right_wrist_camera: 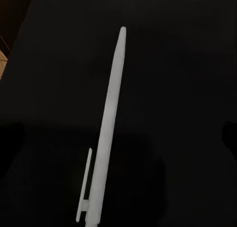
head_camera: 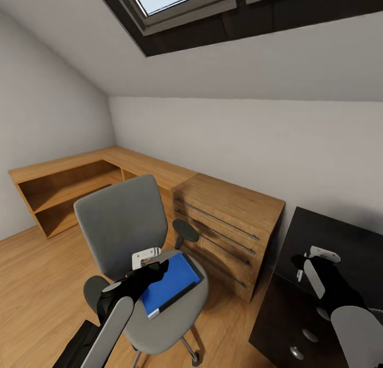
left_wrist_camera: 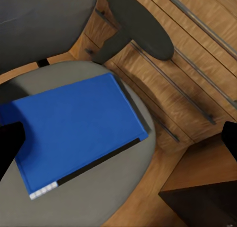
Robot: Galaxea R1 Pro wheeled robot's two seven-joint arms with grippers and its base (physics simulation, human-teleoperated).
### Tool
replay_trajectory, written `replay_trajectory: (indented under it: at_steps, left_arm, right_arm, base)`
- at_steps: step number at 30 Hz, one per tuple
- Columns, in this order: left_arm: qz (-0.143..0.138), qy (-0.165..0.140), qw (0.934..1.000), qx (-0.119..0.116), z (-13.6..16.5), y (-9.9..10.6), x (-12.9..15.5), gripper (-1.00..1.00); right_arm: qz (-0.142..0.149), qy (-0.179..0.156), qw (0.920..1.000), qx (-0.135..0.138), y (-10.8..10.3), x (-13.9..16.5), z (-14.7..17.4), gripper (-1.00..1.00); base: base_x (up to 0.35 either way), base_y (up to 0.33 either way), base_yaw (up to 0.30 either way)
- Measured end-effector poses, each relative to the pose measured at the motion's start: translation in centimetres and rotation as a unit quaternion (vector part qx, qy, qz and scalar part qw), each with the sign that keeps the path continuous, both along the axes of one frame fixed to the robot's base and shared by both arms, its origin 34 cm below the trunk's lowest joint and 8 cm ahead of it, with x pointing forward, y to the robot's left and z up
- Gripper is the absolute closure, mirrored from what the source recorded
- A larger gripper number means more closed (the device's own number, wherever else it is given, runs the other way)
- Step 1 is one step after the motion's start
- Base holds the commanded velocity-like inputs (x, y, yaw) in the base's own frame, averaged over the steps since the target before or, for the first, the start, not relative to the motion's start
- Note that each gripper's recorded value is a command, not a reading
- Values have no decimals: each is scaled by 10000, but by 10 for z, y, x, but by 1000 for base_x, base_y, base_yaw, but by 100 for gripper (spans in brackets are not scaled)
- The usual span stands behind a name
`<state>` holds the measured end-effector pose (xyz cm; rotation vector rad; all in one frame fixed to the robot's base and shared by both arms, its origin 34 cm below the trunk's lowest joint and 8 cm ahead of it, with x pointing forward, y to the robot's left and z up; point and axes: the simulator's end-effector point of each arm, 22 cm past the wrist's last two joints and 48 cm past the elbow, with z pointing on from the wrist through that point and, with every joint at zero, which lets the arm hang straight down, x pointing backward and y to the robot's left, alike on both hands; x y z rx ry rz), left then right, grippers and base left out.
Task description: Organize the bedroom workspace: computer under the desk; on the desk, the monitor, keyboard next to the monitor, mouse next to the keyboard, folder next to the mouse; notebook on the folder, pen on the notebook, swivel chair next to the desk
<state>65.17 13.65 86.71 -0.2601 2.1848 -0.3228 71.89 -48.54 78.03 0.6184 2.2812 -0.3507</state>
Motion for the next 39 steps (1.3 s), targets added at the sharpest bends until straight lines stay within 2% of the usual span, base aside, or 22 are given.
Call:
replay_trajectory:
  at_steps: [4,11,14,17,28,33,39]
  left_arm:
    - [0,0,10000,0,0,0,0,-100]
    - [0,-1,10000,0,0,0,0,-100]
    - [0,-1,10000,0,0,0,0,-100]
    - [0,0,10000,0,0,0,0,-100]
    - [0,0,10000,-1,0,0,0,-100]
    - [-5,0,10000,0,0,0,0,-100]
    - [-6,0,10000,0,0,-1,0,-100]
  right_arm:
    - [-6,-90,10000,-23,-1,4,7,-100]
    - [69,-534,9985,-54,9,24,45,-100]
    - [137,-722,9973,-49,18,32,65,-100]
    - [223,-763,9968,22,32,36,74,-100]
    - [454,-664,9963,294,82,41,79,-100]
    - [419,-544,9975,182,101,39,75,-100]
    - [511,-413,9978,-35,124,38,71,-100]
  base:
    - [0,0,0]
    - [0,0,0]
    - [0,0,0]
    - [0,0,0]
    - [0,0,31]
    - [0,0,213]
    - [0,0,259]
